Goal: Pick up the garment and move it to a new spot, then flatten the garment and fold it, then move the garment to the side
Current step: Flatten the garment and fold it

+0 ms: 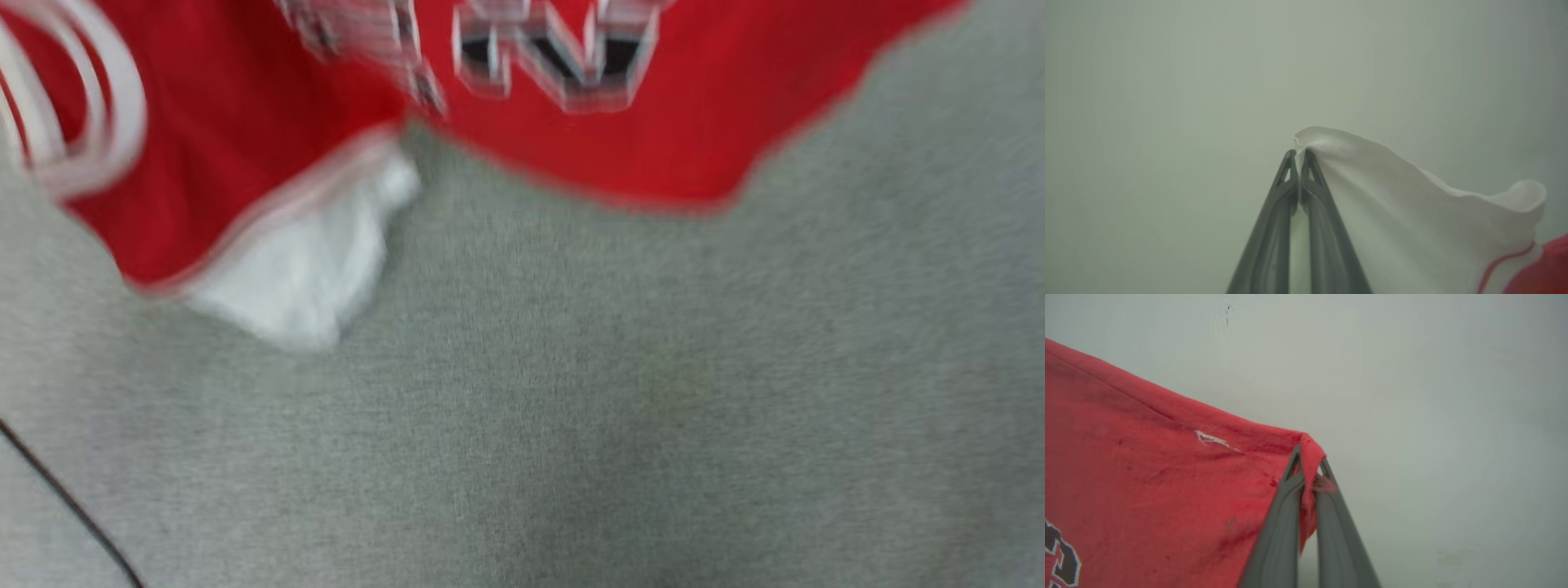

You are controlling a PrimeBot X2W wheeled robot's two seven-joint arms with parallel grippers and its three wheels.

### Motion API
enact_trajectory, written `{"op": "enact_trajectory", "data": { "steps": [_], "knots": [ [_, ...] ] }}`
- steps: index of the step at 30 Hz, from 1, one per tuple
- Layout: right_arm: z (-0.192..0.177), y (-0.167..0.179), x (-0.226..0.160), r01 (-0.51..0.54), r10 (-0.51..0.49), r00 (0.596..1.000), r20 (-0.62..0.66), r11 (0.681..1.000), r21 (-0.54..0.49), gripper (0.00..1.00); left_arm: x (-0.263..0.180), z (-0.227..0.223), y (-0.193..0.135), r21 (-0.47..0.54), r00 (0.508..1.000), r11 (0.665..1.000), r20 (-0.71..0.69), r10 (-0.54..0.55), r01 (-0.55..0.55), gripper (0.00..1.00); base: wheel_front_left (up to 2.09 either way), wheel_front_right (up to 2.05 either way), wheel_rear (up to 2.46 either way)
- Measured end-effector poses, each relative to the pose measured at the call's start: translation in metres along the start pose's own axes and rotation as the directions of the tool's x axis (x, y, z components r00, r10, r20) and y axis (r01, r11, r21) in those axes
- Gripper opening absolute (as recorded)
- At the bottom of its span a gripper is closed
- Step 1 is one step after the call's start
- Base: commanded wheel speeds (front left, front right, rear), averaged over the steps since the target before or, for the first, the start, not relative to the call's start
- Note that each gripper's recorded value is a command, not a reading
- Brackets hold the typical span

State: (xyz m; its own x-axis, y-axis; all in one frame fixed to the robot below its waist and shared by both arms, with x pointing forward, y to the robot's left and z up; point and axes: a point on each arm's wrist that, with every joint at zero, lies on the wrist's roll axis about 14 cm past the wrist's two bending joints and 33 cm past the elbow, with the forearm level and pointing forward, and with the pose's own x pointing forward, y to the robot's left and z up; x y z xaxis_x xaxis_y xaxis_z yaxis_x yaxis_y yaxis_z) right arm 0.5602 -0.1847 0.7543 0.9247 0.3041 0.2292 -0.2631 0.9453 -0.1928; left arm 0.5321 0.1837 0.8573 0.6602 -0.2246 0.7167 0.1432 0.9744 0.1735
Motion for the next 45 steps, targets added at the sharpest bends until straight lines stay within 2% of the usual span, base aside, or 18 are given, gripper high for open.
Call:
{"op": "enact_trajectory", "data": {
  "steps": [10,12,17,22,28,29,33,36,37,40,45],
  "knots": [
    [-0.06,-0.025,0.089,0.061,-0.06,0.998,0.031,0.998,-0.01,0.0,0.061,-0.094,0.033,0.042,0.996,0.996,-0.029,0.083,-0.082,0.0,0.0,0.0,0.0],
    [-0.079,-0.026,0.111,0.074,-0.074,0.997,0.032,0.997,-0.015,0.0,0.068,-0.127,0.036,0.057,0.993,0.994,-0.069,0.092,-0.088,0.0,0.0,0.0,0.0],
    [-0.119,-0.015,0.134,0.053,-0.052,0.999,0.004,0.998,-0.035,0.0,0.06,-0.18,0.039,0.056,0.984,0.993,-0.139,0.113,-0.107,0.0,0.0,0.0,0.0],
    [-0.161,0.001,0.141,0.018,-0.019,0.999,-0.037,0.999,-0.034,0.0,0.037,-0.228,0.027,0.03,0.971,0.997,-0.224,0.083,-0.078,0.0,0.0,0.0,0.0],
    [-0.232,0.022,0.119,-0.028,0.025,0.985,-0.171,0.999,-0.015,0.0,-0.03,-0.289,-0.002,-0.034,0.916,0.999,-0.4,0.026,-0.043,0.0,0.0,0.0,0.0],
    [-0.232,0.022,0.119,-0.028,0.025,0.985,-0.171,0.999,-0.015,0.0,-0.03,-0.289,-0.002,-0.034,0.916,0.999,-0.4,0.026,-0.043,0.0,0.0,0.0,0.0],
    [-0.264,0.034,0.093,-0.05,0.051,0.968,-0.248,0.999,0.011,0.0,-0.078,-0.308,-0.018,-0.066,0.869,0.997,-0.495,-0.007,-0.03,0.0,0.0,0.0,0.0],
    [-0.283,0.045,0.064,-0.065,0.076,0.948,-0.309,0.997,0.046,0.0,-0.129,-0.312,-0.035,-0.103,0.82,0.994,-0.571,-0.033,-0.032,0.0,0.0,0.0,0.0],
    [-0.283,0.045,0.064,-0.065,0.076,0.948,-0.309,0.997,0.046,0.0,-0.129,-0.312,-0.035,-0.103,0.82,0.994,-0.571,-0.033,-0.032,0.0,0.0,0.0,0.0],
    [-0.295,0.061,0.036,-0.097,0.117,0.924,-0.364,0.993,0.072,0.0,-0.167,-0.304,-0.048,-0.132,0.784,0.991,-0.618,-0.054,-0.036,0.0,0.0,0.0,0.0],
    [-0.295,0.079,-0.004,-0.133,0.172,0.894,-0.414,0.984,0.122,0.0,-0.225,-0.282,-0.048,-0.126,0.722,0.99,-0.691,-0.036,-0.071,0.0,0.0,0.0,0.0]
  ]
}}
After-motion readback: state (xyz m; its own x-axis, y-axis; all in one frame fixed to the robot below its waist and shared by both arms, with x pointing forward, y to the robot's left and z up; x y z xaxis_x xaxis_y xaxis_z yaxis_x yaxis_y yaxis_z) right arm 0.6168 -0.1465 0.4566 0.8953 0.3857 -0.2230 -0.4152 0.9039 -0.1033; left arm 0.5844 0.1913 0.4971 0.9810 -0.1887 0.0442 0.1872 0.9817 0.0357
